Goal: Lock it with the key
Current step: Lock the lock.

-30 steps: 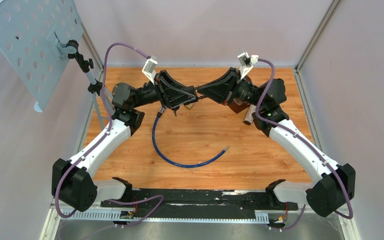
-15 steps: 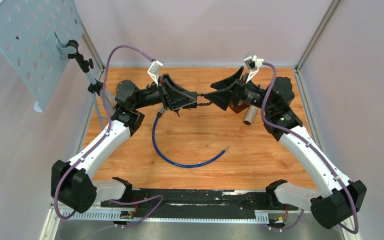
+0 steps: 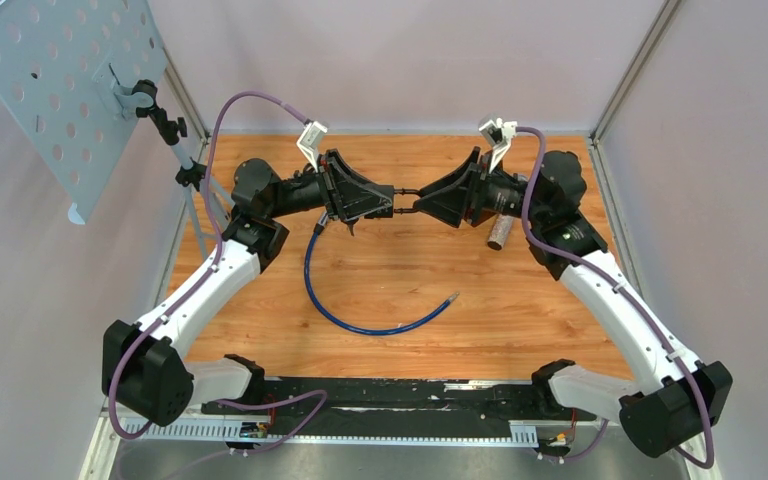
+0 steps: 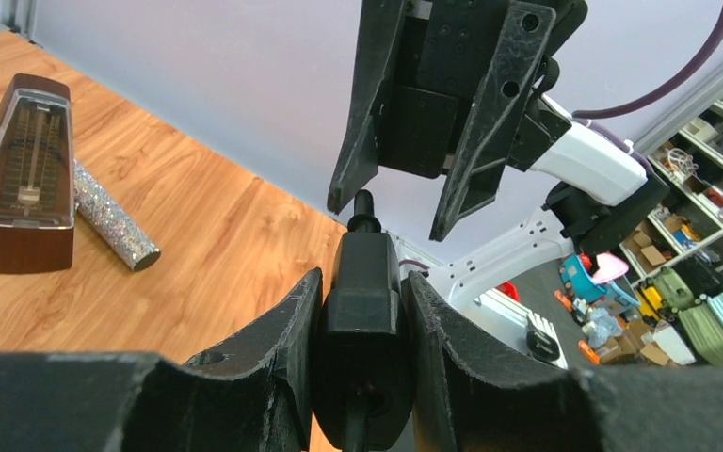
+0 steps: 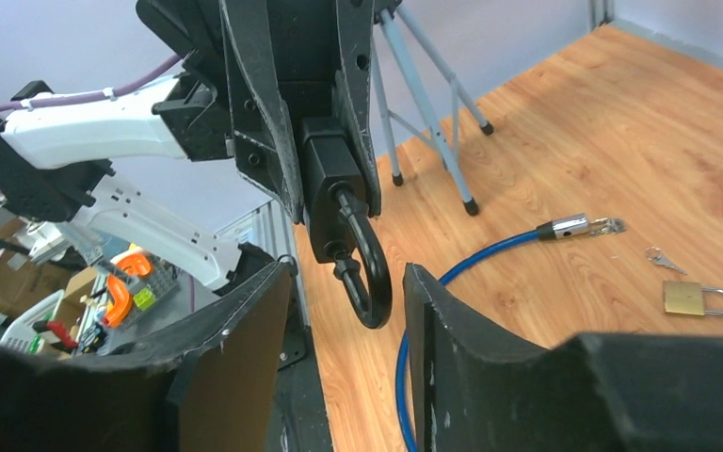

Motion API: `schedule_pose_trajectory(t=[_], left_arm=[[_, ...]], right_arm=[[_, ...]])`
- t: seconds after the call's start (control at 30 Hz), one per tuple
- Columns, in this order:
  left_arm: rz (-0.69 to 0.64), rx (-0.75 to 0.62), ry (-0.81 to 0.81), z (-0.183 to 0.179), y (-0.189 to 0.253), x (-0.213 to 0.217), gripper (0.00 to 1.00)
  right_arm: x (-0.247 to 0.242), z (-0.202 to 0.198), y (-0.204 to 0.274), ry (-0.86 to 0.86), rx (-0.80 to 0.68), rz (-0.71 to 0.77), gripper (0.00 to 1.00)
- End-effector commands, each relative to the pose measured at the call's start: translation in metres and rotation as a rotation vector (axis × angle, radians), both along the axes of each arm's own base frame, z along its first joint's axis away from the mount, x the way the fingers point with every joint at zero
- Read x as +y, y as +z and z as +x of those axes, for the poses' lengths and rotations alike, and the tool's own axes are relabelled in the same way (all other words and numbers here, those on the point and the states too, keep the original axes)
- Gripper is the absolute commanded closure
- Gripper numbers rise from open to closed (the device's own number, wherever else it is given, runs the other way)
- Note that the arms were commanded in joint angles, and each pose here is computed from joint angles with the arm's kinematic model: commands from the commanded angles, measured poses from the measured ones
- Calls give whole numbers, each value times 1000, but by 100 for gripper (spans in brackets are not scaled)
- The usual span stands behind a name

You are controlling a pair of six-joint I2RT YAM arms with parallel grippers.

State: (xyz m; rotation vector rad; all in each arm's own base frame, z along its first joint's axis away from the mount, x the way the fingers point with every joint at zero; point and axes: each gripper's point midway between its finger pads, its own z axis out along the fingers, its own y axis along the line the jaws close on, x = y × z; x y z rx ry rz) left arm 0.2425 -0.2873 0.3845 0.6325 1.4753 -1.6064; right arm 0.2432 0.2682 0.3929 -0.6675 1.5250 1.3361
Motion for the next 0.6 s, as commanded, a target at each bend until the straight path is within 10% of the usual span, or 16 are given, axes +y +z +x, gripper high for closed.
schedule_pose_trajectory(t=[0.0,0.17,0.3,0.57], left_arm=[[-74,-151,0,-16,46,9,100],[-78,-151,-19,-20,48,9,100],[-68,-148,-43,-22,45,8,100],[-23,-100,-70,-15,23,2,100]], right_arm=[[3,-10,8,84,-26,1,53],[7,-9,7,121,-35,-1,66],[12,-10,10,162,-30,17,99],[32,-7,15,168,6,110,100]])
